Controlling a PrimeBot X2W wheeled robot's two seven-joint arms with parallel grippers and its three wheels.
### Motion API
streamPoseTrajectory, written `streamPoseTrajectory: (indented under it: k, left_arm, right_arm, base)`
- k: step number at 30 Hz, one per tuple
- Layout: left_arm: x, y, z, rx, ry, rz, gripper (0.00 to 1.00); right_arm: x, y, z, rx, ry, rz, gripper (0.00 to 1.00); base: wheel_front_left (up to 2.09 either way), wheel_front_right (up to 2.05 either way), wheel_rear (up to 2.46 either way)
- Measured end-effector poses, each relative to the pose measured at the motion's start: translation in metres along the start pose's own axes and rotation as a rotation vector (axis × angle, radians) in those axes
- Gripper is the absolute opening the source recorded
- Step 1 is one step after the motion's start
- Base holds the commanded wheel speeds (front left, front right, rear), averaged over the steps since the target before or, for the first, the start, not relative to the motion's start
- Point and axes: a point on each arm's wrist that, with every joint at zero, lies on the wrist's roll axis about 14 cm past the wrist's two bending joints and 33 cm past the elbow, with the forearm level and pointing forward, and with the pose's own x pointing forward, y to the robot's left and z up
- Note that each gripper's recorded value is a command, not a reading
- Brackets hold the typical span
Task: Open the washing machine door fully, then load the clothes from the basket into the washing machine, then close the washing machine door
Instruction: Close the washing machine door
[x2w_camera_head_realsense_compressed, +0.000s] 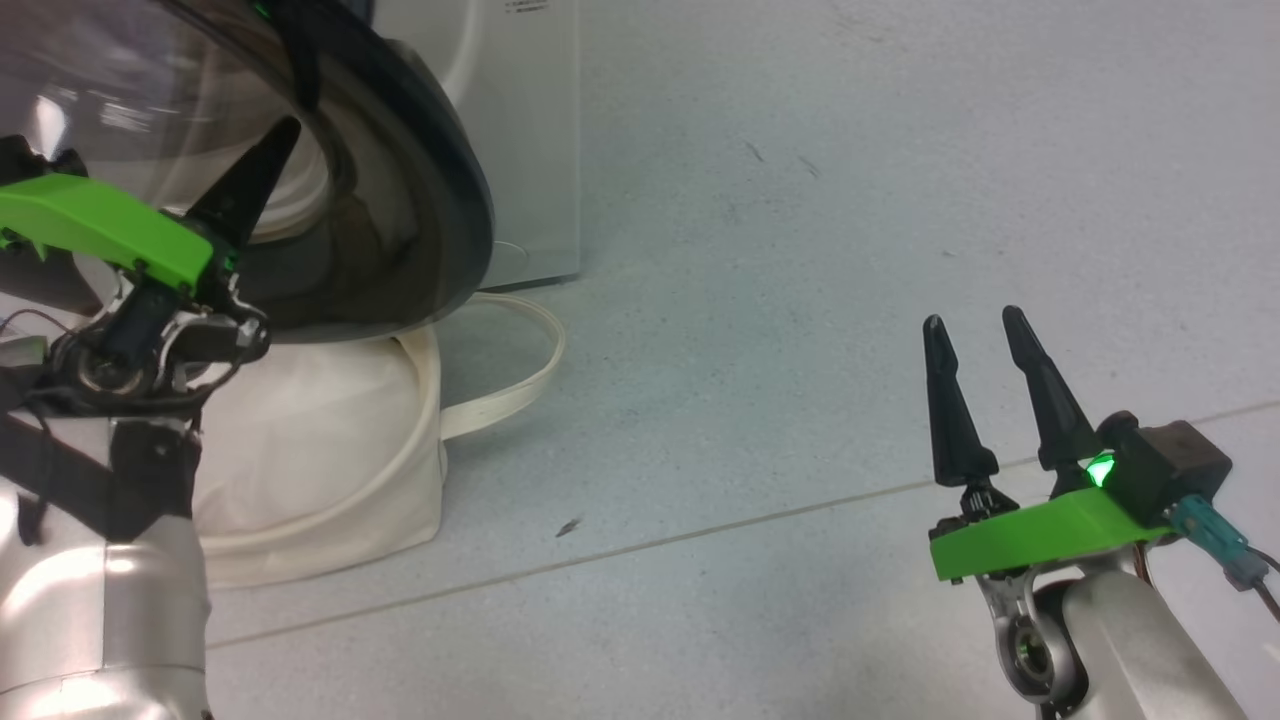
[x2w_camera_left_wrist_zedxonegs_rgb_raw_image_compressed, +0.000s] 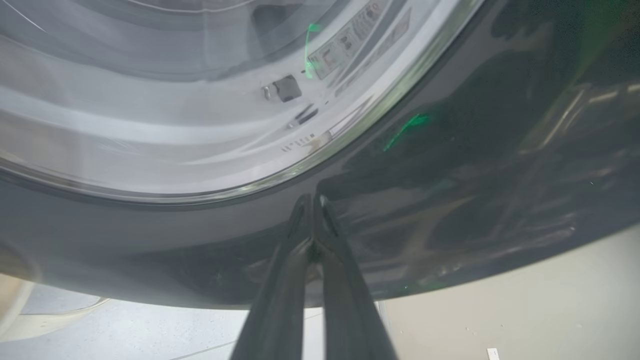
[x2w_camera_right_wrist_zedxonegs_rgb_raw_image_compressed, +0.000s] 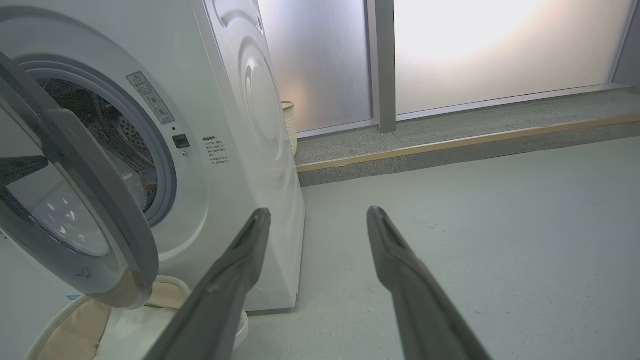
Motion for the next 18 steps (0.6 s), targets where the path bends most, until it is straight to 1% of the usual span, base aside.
streamPoseTrajectory:
  k: [2,3,4,5,8,11,12,15,16,18]
  left_arm:
    - [-0.004,0.006,-0.001,0.026,0.000,0.019,0.00]
    - [-0.007,0.008,0.000,0.029,-0.004,0.026,0.30]
    - [-0.010,0.009,0.003,0.031,-0.014,0.029,0.95]
    - [-0.013,0.010,0.005,0.037,-0.020,0.030,1.00]
    - [-0.024,0.010,0.008,0.069,-0.024,0.038,1.00]
    - [-0.041,0.012,0.012,0.143,-0.049,0.055,1.00]
    - [-0.050,0.015,0.016,0.190,-0.071,0.073,1.00]
    - [-0.080,0.026,0.030,0.425,-0.179,0.150,1.00]
    - [-0.080,0.026,0.030,0.425,-0.179,0.150,1.00]
    - [-0.104,0.040,0.041,0.590,-0.280,0.219,1.00]
  right_arm:
    - [0.003,0.004,0.000,0.005,-0.003,0.014,1.00]
    - [0.004,0.007,0.000,0.007,-0.003,0.021,1.00]
    - [0.006,0.009,-0.001,0.010,-0.003,0.029,1.00]
    - [0.007,0.012,-0.001,0.012,-0.003,0.039,1.00]
    - [0.013,0.021,-0.003,0.018,-0.004,0.071,1.00]
    - [0.018,0.031,-0.003,0.024,-0.008,0.103,1.00]
    - [0.019,0.034,-0.002,0.026,-0.010,0.113,1.00]
    - [0.024,0.043,-0.003,0.028,-0.011,0.146,1.00]
    - [0.024,0.043,-0.003,0.028,-0.011,0.146,1.00]
    - [0.027,0.049,-0.003,0.033,-0.011,0.165,1.00]
  base:
    - [0.00,0.00,0.00]
    - [0.00,0.00,0.00]
    - [0.00,0.00,0.00]
    - [0.00,0.00,0.00]
    - [0.00,0.00,0.00]
    - [0.00,0.00,0.00]
    - [0.00,0.00,0.00]
    - [0.00,0.00,0.00]
    - [0.00,0.00,0.00]
    - [0.00,0.00,0.00]
